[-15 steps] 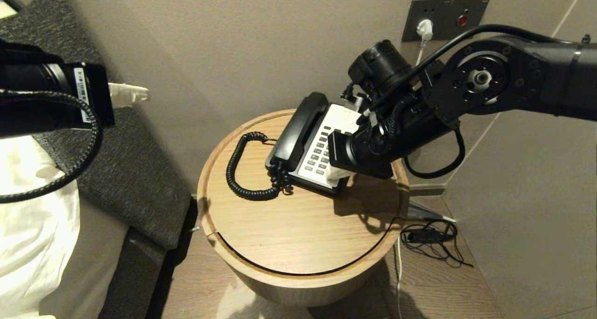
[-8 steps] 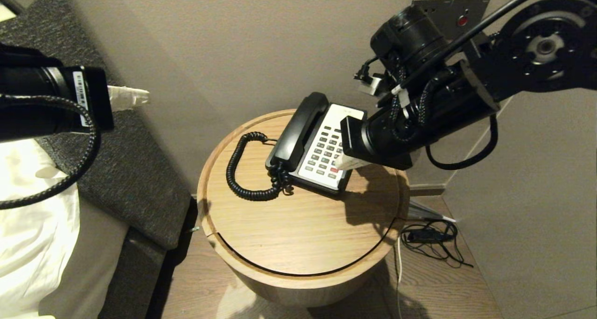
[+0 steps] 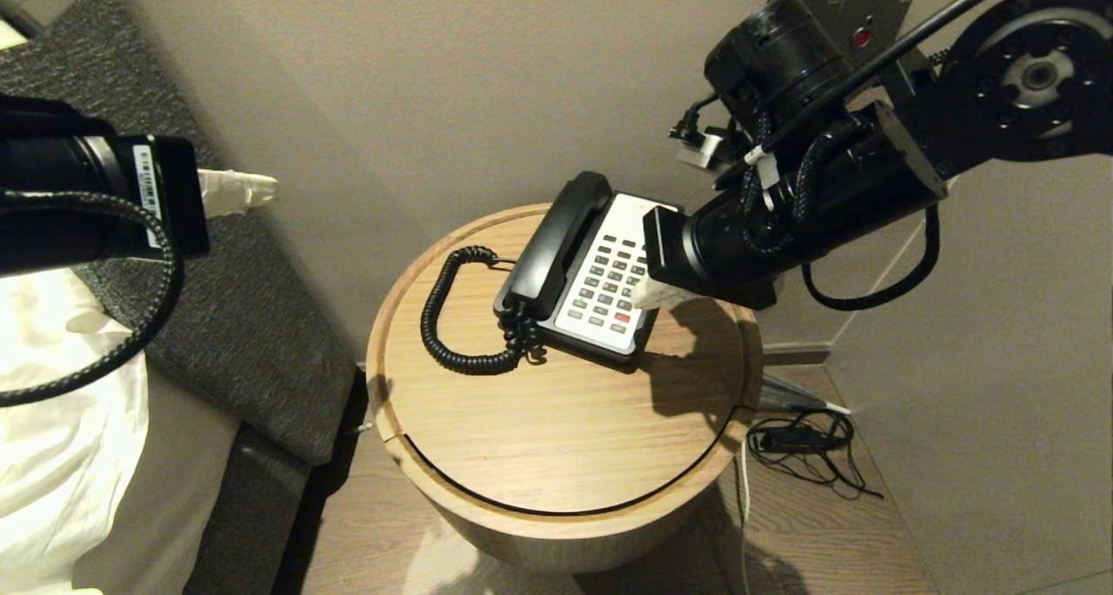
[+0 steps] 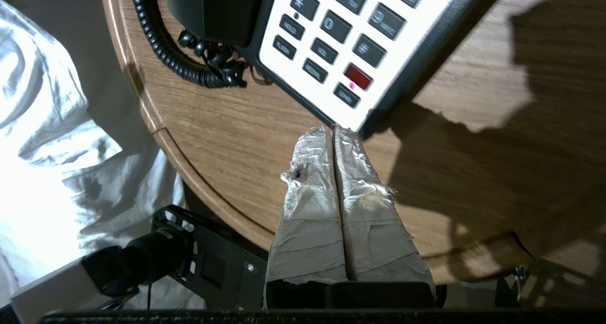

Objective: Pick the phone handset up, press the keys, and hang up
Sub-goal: End the call using the dial pad

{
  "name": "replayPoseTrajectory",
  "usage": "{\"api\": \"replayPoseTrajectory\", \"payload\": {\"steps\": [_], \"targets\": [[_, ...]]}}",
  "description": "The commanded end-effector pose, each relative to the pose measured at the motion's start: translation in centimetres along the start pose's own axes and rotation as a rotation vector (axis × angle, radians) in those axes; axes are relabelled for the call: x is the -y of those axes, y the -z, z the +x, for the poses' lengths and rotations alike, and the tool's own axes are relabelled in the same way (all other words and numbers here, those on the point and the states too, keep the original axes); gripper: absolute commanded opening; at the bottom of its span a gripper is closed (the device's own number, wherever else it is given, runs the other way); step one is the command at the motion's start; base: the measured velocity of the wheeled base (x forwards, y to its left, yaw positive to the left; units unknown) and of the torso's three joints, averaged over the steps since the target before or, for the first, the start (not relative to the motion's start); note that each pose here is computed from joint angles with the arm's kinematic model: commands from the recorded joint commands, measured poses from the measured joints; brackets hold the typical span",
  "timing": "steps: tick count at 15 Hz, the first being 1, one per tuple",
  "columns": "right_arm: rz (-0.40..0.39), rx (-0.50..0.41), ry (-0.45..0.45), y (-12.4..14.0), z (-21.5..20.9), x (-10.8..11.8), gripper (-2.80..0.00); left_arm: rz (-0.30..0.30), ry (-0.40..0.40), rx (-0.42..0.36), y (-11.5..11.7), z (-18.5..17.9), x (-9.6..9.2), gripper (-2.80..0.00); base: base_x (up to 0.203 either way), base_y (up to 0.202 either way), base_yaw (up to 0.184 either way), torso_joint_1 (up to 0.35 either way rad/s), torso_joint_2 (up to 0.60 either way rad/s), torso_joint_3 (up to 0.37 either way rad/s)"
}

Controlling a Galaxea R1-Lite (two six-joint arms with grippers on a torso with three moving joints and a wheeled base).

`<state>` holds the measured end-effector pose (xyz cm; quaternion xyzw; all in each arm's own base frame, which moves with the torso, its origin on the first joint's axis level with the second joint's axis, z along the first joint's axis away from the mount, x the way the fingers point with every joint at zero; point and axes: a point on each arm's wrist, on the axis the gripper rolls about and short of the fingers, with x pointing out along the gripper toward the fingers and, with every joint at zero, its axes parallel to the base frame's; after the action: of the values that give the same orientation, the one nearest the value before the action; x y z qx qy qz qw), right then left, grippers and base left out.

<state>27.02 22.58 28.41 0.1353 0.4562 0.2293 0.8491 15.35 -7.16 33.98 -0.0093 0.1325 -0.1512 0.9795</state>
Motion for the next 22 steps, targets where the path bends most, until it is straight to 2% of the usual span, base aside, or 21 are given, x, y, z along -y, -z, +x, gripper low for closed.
{"api": "replayPoseTrajectory", "payload": {"steps": [1,19,22], "targets": [[0.004,-0.025,0.017,0.0,1.5,0.2,-2.80,-0.001,-0.002,-0.007,0.1,0.2,0.0,-2.80,0.000,0.000,0.000,0.000,0.00,0.000],[0.007,-0.056,0.041,0.0,4.2,0.6,-2.80,-0.002,0.000,-0.006,0.1,0.2,0.0,-2.80,0.000,0.000,0.000,0.000,0.00,0.000],[-0.011,-0.046,0.057,0.0,4.2,0.6,-2.80,-0.003,0.000,-0.003,0.0,0.1,0.0,-2.80,0.000,0.000,0.000,0.000,0.00,0.000]]}}
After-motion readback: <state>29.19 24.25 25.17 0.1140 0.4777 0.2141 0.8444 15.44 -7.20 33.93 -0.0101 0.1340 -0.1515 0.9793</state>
